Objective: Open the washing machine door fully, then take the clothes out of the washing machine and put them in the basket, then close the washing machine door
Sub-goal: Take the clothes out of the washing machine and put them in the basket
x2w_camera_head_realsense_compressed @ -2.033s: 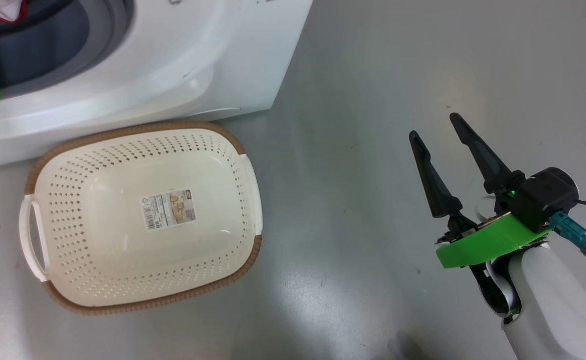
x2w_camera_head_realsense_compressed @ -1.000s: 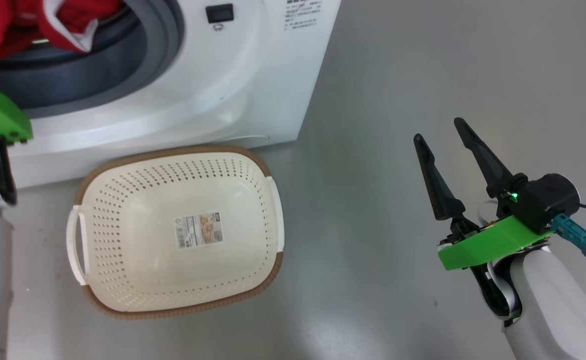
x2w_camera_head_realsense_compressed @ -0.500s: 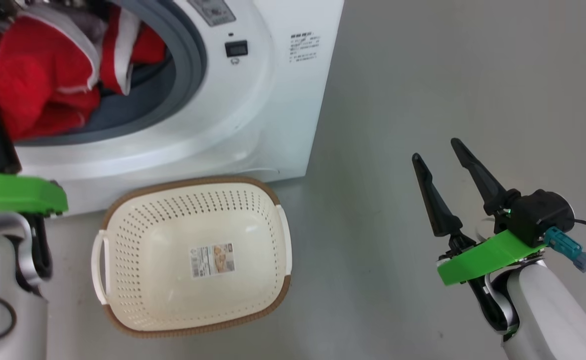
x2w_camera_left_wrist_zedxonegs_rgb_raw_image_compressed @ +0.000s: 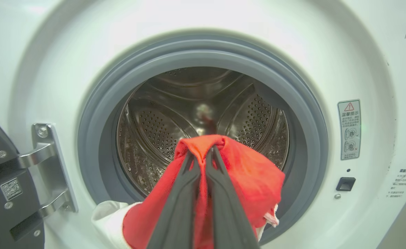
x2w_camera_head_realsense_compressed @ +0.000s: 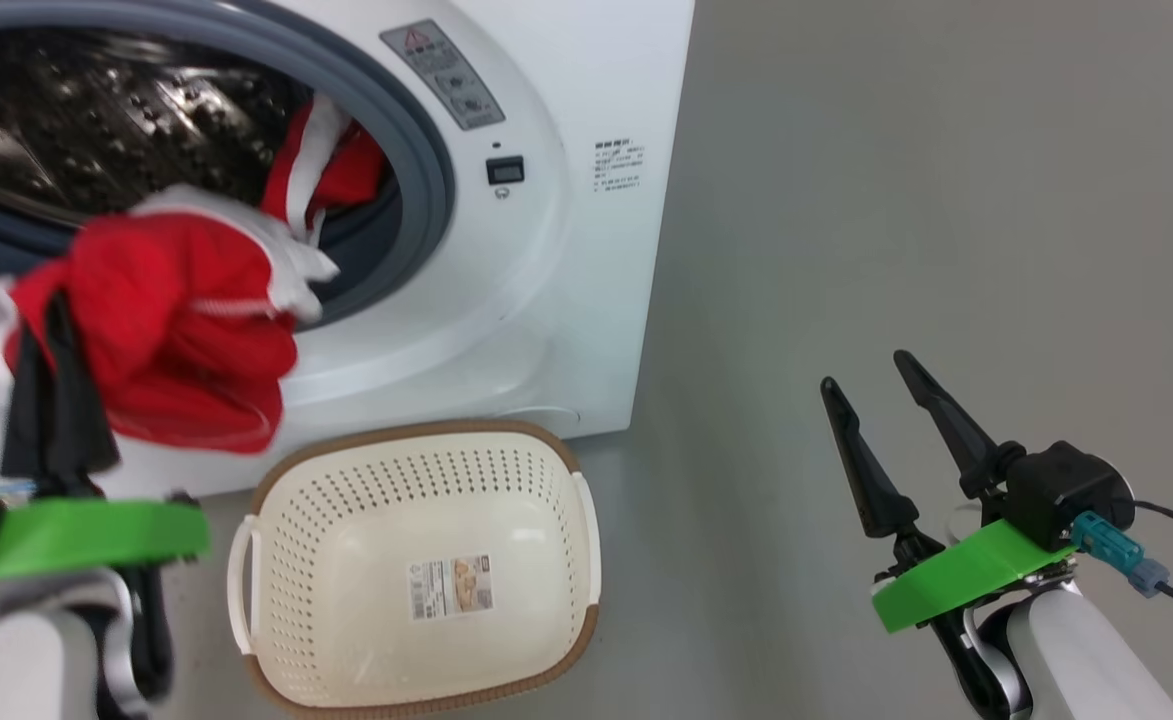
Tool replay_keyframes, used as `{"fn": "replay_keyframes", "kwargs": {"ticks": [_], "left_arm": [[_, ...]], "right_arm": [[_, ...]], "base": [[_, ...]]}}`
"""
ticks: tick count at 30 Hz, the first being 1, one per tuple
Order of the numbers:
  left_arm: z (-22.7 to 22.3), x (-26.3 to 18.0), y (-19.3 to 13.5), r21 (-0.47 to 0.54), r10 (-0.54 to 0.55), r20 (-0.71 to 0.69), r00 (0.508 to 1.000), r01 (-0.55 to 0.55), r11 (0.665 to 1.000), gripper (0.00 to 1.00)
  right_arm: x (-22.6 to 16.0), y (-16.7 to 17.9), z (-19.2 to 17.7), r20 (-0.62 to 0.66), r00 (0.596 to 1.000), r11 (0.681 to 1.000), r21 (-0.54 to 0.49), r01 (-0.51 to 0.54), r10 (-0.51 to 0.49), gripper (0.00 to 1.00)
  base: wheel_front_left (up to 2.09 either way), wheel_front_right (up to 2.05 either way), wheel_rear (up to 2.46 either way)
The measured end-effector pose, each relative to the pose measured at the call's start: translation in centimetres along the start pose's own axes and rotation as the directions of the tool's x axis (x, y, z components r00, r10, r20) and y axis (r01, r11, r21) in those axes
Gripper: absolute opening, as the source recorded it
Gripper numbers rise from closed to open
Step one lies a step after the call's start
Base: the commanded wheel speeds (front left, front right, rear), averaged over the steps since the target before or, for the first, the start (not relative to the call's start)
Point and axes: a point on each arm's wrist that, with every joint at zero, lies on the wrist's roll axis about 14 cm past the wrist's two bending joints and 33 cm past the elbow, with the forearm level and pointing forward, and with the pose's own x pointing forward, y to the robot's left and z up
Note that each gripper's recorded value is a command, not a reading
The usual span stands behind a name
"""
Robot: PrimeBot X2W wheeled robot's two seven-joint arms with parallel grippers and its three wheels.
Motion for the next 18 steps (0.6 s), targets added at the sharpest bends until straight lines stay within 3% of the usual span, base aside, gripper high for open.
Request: {"fn": "replay_keyframes", "kwargs": {"ticks": [8, 18], "left_arm": [[-0.7, -3.7, -0.7, -0.053, -0.009, -0.071, 0.997, 0.005, 0.999, 0.00], [-8.9, -7.5, -1.7, -0.091, -0.021, -0.328, 0.944, -0.009, 0.996, 0.00]], "right_arm": [[-0.4, 0.4, 1.2, 0.032, 0.999, 1.000, -0.002, -0.008, 0.008, 1.00], [-0.4, 0.4, -0.5, -0.011, 1.000, 1.000, 0.015, -0.002, 0.003, 1.00]], "base": [[0.00, 0.00, 0.00], [0.00, 0.00, 0.00]]}}
